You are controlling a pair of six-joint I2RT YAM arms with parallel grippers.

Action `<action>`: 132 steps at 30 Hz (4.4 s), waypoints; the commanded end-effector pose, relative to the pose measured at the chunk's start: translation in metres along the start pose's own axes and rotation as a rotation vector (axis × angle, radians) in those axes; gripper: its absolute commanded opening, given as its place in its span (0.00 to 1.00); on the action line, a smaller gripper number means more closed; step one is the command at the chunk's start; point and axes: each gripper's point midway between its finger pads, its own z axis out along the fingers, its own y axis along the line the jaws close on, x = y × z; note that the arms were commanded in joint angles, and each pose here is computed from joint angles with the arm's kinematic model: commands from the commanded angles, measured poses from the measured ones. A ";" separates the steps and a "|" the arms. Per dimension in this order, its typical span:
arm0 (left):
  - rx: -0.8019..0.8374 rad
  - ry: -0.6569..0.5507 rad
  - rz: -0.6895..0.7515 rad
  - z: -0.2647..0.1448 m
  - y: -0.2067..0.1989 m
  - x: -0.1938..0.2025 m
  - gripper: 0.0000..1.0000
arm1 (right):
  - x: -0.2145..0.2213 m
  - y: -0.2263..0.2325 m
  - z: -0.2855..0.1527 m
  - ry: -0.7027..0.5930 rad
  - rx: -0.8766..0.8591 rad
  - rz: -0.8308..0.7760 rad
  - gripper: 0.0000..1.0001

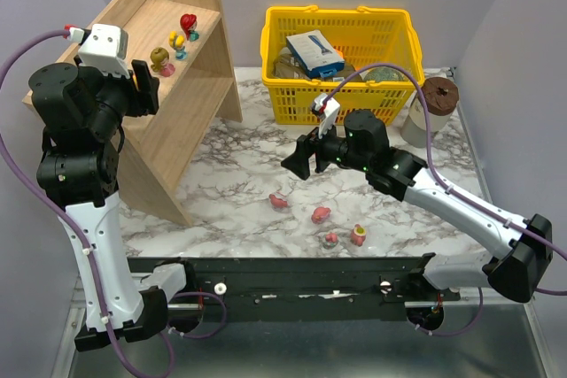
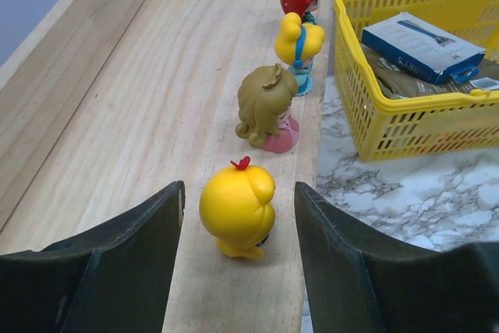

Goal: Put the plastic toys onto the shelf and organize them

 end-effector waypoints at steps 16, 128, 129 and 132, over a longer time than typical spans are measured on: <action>-0.129 -0.129 -0.117 -0.040 0.008 -0.032 0.85 | -0.011 0.010 0.002 0.003 -0.044 0.027 0.85; 0.611 -0.062 -0.084 -0.031 -0.222 -0.022 0.99 | 0.205 0.004 0.122 0.236 -0.202 -0.222 0.99; 0.611 -0.061 -0.078 -0.031 -0.221 -0.021 0.99 | 0.206 0.002 0.124 0.237 -0.194 -0.224 0.99; 0.603 -0.065 -0.075 -0.032 -0.219 -0.022 0.99 | 0.210 -0.001 0.126 0.247 -0.178 -0.213 0.96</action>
